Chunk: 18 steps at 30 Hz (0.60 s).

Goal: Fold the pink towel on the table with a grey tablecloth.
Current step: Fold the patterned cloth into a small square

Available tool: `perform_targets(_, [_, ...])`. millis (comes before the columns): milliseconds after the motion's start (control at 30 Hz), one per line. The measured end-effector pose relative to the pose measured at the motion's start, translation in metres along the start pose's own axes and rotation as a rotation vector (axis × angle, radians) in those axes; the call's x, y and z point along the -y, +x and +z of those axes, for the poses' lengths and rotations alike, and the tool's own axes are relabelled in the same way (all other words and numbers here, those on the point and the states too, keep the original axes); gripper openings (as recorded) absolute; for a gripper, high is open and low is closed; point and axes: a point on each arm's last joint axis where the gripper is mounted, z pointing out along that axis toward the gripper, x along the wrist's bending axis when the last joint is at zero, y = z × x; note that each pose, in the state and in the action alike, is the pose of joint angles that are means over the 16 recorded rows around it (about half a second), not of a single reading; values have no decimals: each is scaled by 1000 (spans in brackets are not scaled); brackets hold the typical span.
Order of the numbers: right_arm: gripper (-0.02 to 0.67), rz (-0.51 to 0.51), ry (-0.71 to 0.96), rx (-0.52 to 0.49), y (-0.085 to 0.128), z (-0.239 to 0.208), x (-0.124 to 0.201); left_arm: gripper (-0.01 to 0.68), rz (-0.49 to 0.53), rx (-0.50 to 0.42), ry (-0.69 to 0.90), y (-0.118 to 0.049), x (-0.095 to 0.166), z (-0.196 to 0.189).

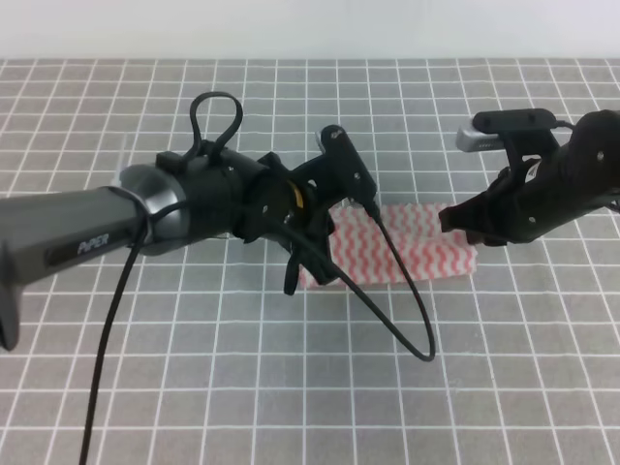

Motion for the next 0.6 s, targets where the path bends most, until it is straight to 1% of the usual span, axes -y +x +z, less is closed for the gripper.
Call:
perform_targets(333, [-16,1,-31,1,0,3,-3,-3,-5,1,9,0,4,8])
perform_targets(600, [-16,2,-44,4,-1,10,-3,-3,-17,-13,0,5,6,8])
